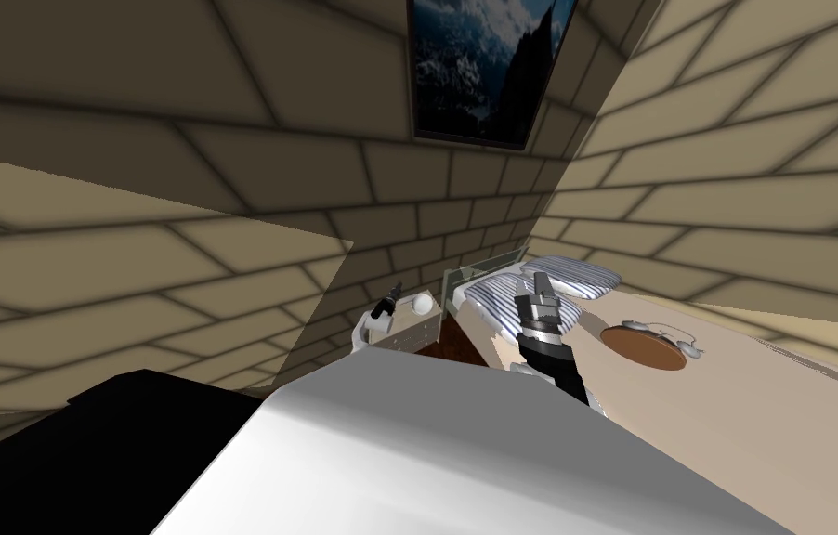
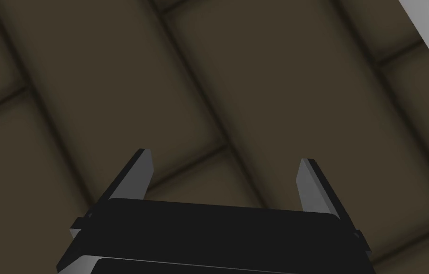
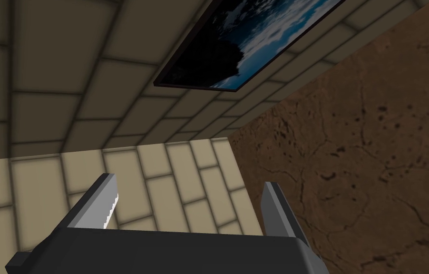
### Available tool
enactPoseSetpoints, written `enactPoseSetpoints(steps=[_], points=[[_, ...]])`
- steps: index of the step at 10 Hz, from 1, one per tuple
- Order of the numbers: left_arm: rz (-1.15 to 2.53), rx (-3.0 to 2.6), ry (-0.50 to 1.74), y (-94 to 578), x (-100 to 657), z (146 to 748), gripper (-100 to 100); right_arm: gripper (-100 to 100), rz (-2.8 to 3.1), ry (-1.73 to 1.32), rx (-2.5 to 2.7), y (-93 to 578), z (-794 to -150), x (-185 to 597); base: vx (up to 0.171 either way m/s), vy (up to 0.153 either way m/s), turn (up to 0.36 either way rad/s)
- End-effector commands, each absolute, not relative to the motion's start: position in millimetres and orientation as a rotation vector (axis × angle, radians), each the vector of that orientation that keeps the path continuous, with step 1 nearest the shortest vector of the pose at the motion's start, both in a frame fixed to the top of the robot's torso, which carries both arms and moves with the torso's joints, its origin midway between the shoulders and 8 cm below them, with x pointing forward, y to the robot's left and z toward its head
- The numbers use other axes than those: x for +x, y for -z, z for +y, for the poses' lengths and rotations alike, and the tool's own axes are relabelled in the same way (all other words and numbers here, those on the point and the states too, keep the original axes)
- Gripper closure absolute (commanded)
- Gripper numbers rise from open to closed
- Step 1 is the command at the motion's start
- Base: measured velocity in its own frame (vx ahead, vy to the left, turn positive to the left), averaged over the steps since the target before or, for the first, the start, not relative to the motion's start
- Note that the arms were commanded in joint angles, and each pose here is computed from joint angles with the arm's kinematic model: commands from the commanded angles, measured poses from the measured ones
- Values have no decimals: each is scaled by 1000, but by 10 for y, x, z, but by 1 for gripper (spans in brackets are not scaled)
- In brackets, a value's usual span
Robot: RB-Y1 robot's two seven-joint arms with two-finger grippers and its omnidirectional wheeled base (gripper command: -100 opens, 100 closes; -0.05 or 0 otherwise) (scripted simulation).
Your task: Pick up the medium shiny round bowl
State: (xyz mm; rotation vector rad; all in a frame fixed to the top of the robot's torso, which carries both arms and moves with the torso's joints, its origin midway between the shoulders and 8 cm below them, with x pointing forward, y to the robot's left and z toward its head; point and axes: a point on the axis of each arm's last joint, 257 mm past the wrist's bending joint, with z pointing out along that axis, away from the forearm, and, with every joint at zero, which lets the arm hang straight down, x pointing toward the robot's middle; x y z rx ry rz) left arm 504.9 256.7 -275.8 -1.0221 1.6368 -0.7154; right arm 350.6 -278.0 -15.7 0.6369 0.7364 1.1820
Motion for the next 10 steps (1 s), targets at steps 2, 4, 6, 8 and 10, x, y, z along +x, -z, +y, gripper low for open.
enactPoseSetpoints(steps=[2,4,6,8,10], points=[[1714,-1068,656,3031,5066,2606,-100,0,736,-1182,637,157,-2780,3506,30,-28,6],[1770,-1106,610,3233,5053,2639,-100,0,736,-1182,637,157,-2780,3506,29,-31,10],[1825,-1145,565,3429,5026,2672,-100,0,736,-1182,637,157,-2780,3506,33,-33,12],[1875,-1182,522,3602,4992,2700,-100,0,736,-1182,637,157,-2780,3506,29,-34,17],[1922,-1217,482,3774,4952,2727,-100,0,736,-1182,637,157,-2780,3506,32,-36,17]])
